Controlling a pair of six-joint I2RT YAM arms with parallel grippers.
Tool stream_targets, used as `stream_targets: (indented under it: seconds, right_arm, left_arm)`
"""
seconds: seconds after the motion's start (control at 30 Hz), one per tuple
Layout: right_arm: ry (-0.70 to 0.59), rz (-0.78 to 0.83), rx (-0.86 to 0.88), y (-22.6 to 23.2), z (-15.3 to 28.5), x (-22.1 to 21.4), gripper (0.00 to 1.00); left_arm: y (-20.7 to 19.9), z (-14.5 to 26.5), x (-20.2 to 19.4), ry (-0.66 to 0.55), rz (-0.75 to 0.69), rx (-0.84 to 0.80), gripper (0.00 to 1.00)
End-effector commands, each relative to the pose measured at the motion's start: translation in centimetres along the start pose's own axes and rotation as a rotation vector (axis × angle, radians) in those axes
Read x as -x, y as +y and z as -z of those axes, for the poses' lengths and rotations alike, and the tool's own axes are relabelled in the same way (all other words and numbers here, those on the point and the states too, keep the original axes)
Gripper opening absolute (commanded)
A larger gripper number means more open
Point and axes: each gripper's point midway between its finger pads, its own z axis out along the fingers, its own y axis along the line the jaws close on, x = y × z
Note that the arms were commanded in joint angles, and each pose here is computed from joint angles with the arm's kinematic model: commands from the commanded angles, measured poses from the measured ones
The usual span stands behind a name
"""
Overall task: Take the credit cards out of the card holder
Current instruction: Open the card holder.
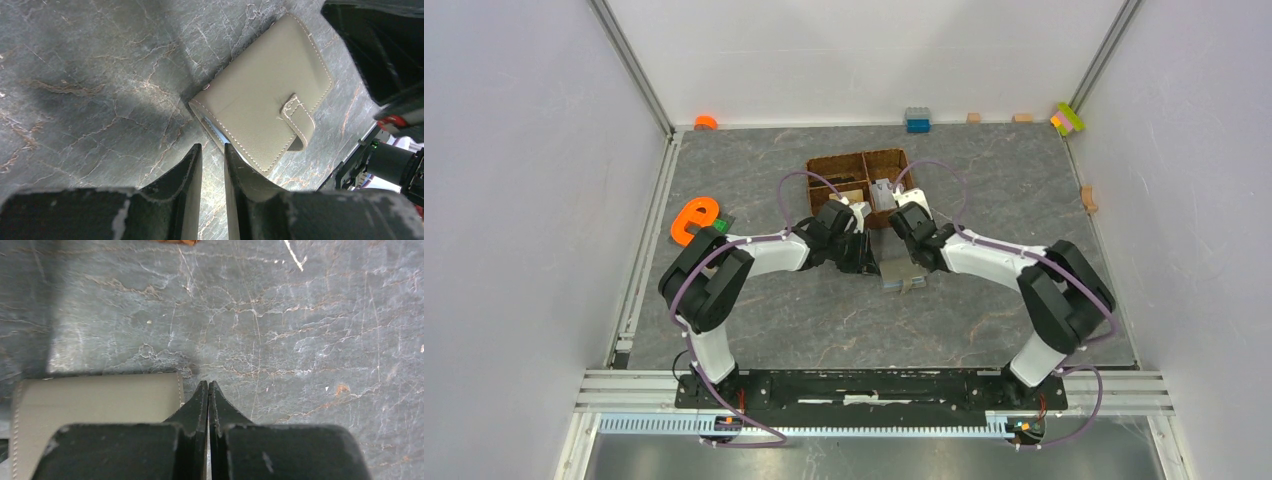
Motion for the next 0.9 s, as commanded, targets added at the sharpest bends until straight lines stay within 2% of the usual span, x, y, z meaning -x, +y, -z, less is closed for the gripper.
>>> stream_targets:
  seconds: [0.0,0.13,0.33,0.63,0.8,0.87]
  right_arm:
    - [0.070,0.024,-0.068,-0.4,-0.3,-0.8,0.00]
    - [0.079,0.049,0.017,1.4,-0.1,-1.2,0.00]
    - [0.077,0.065,0.328,6.8,1.6,-2.3,0.00]
    - [0.029,0.118,0.450,8.3,3.6,-4.1,0.00]
    - [0.023,0.225,0.762,12.8,6.0,-4.4,0.00]
    - [0.005,0.252,0.835,13.9,7.0,-4.5,0.01]
  left_arm:
    - [-1.6,0.7,1.1,-0.036,-0.050,-0.047,0.30]
    - [-1.6,0.5,1.0,-0.029,-0.045,-0.057,0.30]
    - [-1.7,0.0,0.9,-0.016,-0.032,-0.076,0.30]
    - [-0.4,0.6,1.6,-0.050,-0.037,-0.021,0.31]
    - [0.4,0.8,1.9,-0.055,-0.045,0.013,0.32]
    - [0.6,0.9,2.1,-0.066,-0.050,0.022,0.32]
